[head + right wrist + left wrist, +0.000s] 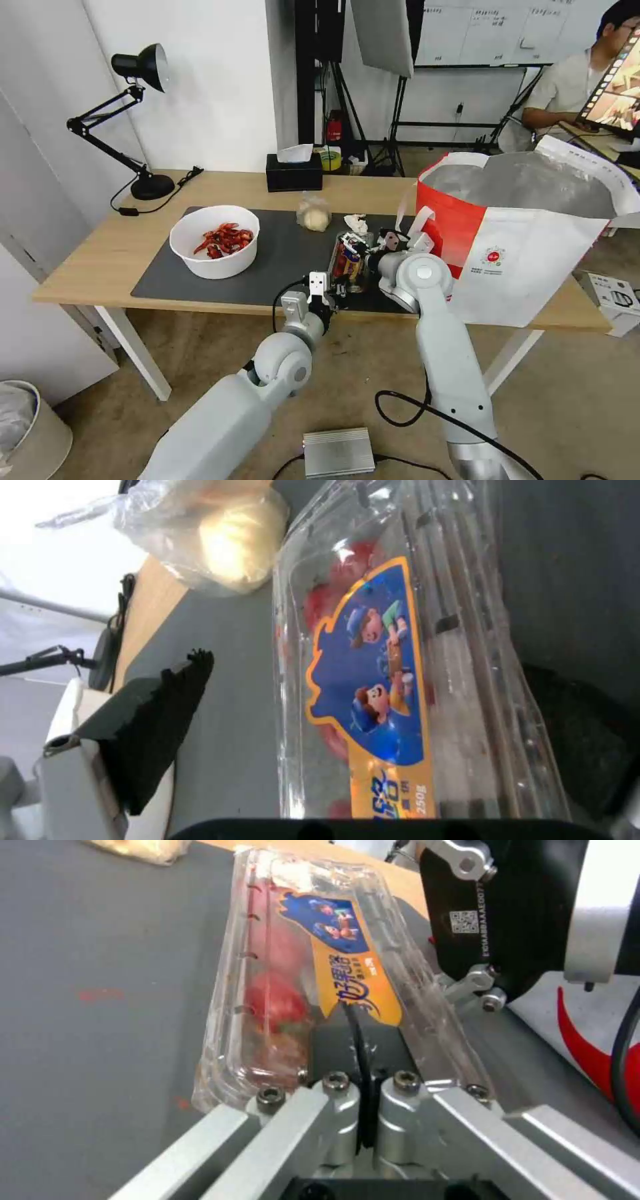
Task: Pick up the trash from the table and place it into the takeout bag.
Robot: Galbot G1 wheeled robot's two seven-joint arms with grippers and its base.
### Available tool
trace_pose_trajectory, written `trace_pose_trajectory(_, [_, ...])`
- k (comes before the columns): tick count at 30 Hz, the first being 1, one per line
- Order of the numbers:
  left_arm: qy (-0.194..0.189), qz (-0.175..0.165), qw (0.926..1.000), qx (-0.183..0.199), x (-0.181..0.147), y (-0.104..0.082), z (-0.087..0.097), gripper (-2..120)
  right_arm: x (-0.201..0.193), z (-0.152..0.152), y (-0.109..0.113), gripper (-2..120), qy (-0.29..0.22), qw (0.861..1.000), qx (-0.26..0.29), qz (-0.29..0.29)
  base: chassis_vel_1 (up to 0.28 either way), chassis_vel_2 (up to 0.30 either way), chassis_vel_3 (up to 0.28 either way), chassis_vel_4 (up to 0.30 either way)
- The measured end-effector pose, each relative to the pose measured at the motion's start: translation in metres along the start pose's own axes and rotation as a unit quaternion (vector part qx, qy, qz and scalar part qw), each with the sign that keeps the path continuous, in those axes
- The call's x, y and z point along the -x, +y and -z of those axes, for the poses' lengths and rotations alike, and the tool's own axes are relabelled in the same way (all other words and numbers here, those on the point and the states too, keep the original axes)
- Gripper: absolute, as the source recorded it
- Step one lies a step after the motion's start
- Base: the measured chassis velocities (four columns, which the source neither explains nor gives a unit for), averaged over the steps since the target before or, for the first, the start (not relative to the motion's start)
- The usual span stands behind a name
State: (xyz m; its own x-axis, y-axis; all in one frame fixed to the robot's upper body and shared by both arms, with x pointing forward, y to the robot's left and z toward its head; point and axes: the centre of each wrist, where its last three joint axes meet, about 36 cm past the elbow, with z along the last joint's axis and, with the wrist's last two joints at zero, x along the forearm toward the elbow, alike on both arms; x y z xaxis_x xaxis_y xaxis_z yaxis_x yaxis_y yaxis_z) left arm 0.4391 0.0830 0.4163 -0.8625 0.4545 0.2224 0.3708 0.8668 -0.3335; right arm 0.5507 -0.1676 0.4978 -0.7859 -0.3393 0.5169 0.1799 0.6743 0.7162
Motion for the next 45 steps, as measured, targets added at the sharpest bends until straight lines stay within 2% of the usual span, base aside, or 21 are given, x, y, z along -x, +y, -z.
trace_pose_trajectory(30, [-0.002, 0.004, 1.0000, -0.001, -0.003, 0.001, -0.003, 0, -0.012, 0.001, -0.005, 100, -0.006, 1.000, 0.006, 0.005, 0.000, 0.000, 0.000, 0.000])
trace_pose_trajectory(45, [-0.003, 0.005, 1.0000, -0.002, -0.002, 0.001, -0.002, 0, -0.005, 0.000, -0.007, 100, 0.003, 1.000, 0.013, 0.003, 0.000, 0.000, 0.000, 0.000])
